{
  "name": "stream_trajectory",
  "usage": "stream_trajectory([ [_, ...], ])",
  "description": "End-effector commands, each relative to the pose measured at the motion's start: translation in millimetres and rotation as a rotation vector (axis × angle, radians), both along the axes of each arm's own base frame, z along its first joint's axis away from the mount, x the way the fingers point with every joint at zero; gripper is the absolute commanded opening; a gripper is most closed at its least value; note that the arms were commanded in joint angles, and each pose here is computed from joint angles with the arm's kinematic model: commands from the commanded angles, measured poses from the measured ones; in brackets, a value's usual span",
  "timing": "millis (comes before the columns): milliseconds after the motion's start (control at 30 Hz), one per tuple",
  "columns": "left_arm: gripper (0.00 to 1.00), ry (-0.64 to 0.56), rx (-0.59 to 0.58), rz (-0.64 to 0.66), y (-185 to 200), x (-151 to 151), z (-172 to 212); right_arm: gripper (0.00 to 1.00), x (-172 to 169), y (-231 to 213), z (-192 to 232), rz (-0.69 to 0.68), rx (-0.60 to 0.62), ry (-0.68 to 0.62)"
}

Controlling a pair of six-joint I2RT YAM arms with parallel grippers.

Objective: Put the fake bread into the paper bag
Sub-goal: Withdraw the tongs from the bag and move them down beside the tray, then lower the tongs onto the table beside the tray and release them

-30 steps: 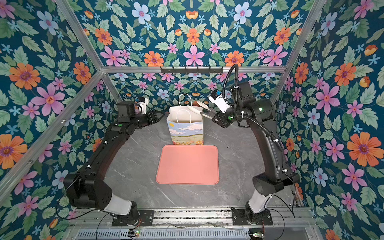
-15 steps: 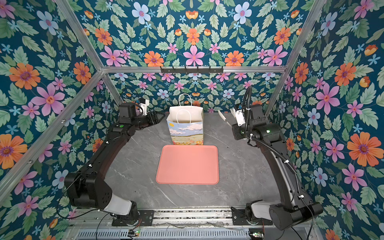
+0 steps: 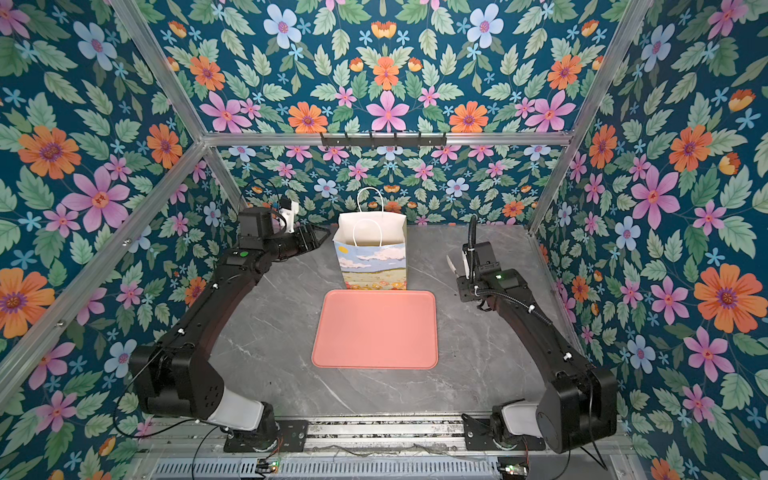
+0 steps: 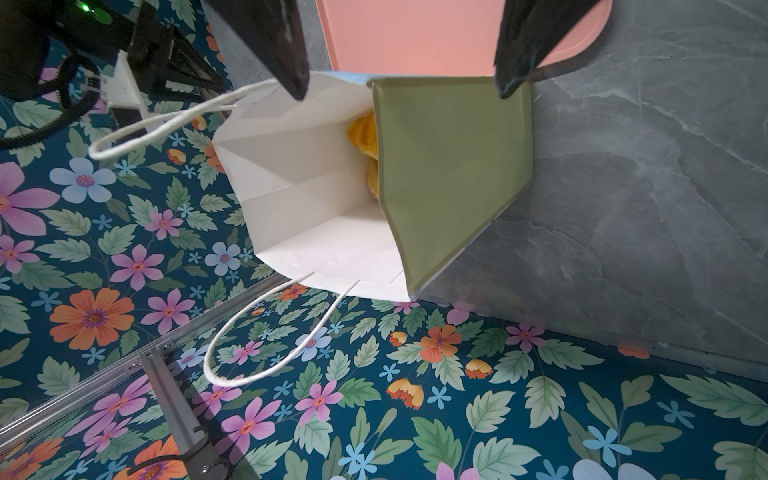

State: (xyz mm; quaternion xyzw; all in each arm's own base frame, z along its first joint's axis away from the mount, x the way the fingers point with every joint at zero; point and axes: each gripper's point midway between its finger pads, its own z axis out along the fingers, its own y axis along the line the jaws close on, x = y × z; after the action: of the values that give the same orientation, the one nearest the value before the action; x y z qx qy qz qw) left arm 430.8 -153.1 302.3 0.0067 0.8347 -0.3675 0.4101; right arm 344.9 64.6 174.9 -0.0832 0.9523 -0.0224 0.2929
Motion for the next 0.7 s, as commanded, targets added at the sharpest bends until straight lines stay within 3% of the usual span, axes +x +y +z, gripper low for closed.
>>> stream_trajectory([
  [0, 0.72, -0.046, 0.000, -0.008, -0.5, 0.9, 9.5, 0.41, 5.6, -0.1, -12.1, -0.024, 0.003, 0.010],
  [667, 0.72, -0.043, 0.007, -0.021, -0.5, -3.6, 6.2, 0.43, -8.4, -7.4, -98.4, -0.144, -0.051, 0.321],
])
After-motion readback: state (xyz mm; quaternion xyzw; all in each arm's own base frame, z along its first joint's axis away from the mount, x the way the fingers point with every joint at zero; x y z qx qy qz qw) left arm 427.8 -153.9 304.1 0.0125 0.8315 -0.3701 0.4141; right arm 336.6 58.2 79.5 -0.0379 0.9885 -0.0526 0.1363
